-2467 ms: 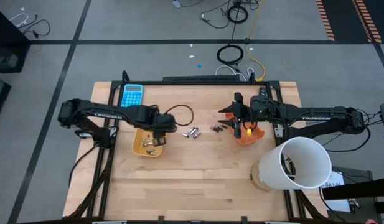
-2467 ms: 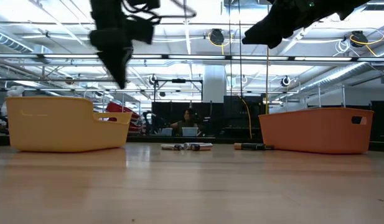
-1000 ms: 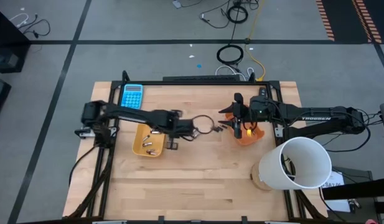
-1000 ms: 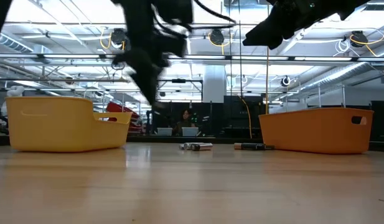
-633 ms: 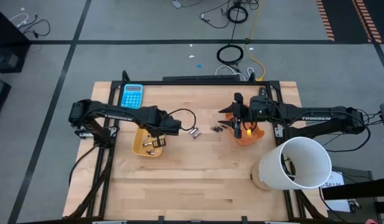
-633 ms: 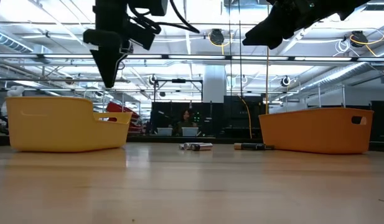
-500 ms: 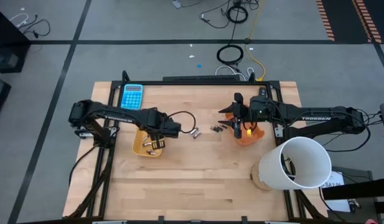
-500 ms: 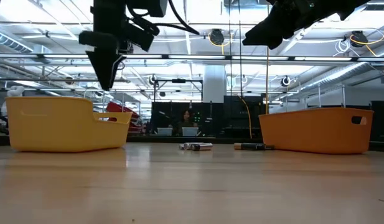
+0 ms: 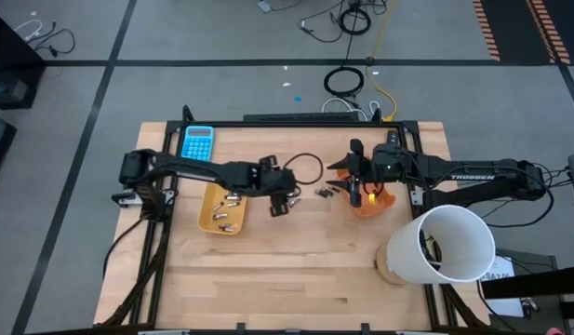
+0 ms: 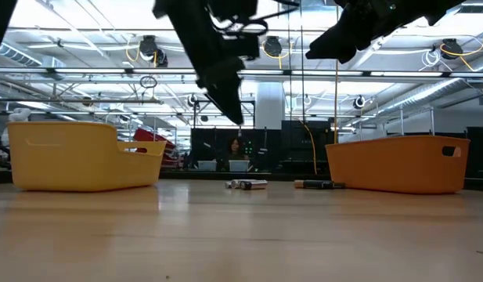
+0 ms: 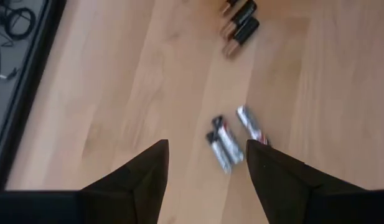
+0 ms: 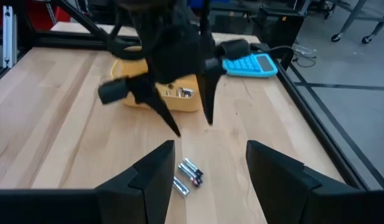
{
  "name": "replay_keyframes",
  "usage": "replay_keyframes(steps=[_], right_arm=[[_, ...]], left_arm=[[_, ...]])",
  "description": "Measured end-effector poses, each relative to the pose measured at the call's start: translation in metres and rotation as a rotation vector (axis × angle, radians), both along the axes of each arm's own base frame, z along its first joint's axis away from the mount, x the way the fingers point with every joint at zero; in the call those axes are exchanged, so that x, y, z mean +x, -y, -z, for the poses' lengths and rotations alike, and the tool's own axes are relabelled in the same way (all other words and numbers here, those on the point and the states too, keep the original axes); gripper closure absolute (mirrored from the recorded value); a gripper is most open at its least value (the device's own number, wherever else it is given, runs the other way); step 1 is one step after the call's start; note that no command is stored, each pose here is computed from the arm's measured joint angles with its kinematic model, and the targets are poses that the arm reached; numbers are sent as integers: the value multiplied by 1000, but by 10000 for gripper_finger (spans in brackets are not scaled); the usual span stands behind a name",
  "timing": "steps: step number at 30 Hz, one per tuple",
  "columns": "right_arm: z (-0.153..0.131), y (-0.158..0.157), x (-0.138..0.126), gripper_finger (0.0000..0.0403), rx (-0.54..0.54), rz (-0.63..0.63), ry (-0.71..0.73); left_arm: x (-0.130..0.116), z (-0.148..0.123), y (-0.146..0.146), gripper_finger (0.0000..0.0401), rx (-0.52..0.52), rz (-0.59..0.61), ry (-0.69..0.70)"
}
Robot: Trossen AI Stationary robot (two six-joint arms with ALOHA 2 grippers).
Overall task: Sort batteries
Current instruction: Put the silver battery into the yellow bin
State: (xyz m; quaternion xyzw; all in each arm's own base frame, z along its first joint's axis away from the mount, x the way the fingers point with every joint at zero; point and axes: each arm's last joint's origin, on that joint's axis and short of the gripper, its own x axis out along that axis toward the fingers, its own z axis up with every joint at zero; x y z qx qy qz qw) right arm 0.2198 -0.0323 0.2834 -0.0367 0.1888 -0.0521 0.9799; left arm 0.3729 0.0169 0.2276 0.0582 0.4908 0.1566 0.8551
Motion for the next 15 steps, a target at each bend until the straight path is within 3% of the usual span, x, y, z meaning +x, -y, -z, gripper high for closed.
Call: replay_keyframes(steps=[10,15], right_arm=[[1,0,0,213,-4,-2,-11],[1,0,0,213,-4,0,-13]], left_arm=[[25,51,0,196,-80,31,-32],[33,65,5,196,-99,61,-23]])
